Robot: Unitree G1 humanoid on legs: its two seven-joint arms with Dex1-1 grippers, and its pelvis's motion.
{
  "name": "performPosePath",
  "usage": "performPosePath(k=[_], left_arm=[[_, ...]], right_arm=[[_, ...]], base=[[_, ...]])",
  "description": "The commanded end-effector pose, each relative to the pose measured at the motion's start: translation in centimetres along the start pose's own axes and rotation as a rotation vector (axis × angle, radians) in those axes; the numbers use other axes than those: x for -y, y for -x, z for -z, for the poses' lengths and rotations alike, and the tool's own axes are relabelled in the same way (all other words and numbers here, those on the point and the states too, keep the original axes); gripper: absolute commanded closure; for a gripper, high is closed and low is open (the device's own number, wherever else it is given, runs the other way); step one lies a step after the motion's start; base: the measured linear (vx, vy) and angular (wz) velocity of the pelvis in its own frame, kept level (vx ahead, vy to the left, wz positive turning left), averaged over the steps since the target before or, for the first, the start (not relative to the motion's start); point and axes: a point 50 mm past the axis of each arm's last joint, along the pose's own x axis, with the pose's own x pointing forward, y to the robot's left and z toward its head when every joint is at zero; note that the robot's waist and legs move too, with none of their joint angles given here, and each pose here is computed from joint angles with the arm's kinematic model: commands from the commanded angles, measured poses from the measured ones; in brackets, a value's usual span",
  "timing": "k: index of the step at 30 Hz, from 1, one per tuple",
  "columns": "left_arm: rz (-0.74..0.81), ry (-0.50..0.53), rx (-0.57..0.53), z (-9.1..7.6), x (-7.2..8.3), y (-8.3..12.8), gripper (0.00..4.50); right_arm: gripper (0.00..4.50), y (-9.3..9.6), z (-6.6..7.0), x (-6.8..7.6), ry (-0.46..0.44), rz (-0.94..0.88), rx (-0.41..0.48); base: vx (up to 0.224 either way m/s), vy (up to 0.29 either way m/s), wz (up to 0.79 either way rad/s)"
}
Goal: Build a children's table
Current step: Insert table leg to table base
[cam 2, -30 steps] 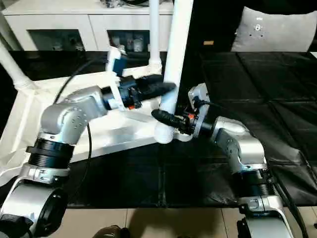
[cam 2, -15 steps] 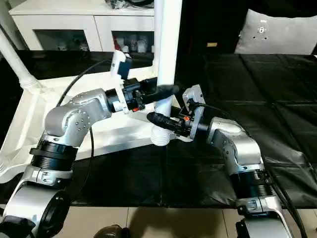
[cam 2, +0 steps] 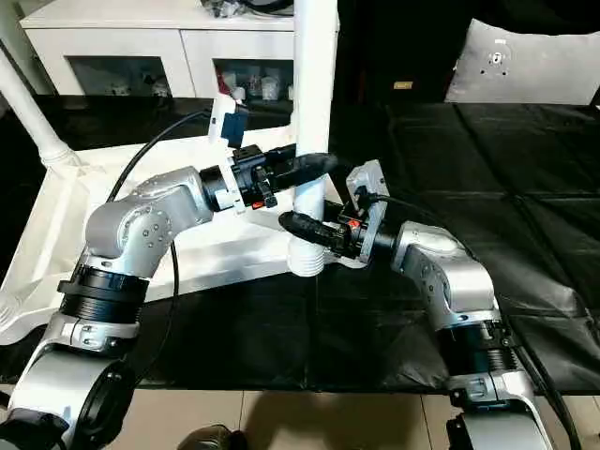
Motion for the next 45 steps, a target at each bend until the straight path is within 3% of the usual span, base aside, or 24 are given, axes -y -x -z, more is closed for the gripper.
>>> performPosePath(k=[1, 6, 13, 19, 36, 42, 45], left_arm=[[-0.033, -0.039, -0.035, 0.3, 0.0, 0.1, 2.64], [-0.028, -0.086, -0.060, 0.2, 0.3, 0.2, 2.65], [0.002, -0.143, -0.068, -0.2, 1.0, 0.0, 2.68], [0.010, -0.157, -0.076, -0.1, 1.3, -0.2, 2.68], [0.017, -0.175, -0.086, -0.1, 1.5, -0.4, 2.68], [0.025, -0.170, -0.089, 0.0, 1.6, -0.4, 2.68], [0.024, -0.161, -0.088, 0.0, 1.6, -0.4, 2.68]], right_arm=[[1.93, 0.0, -0.7, 0.3, 0.011, 0.015, 0.001], [1.63, 0.0, -0.7, 0.3, 0.013, 0.003, -0.022], [0.98, 0.5, 0.2, 0.8, -0.046, 0.034, -0.153], [0.81, 0.4, 0.3, 0.7, -0.060, 0.016, -0.152], [0.81, -0.1, 0.7, 0.1, -0.091, -0.031, -0.176], [1.55, -0.2, 0.5, 0.2, -0.091, -0.030, -0.156], [1.66, -0.2, 0.5, 0.2, -0.097, -0.034, -0.145]], base=[[0.000, 0.000, 0.00], [0.000, 0.000, 0.00], [0.000, 0.000, 0.00], [0.000, 0.000, 0.00], [0.000, 0.000, 0.00], [0.000, 0.000, 0.00], [0.000, 0.000, 0.00]])
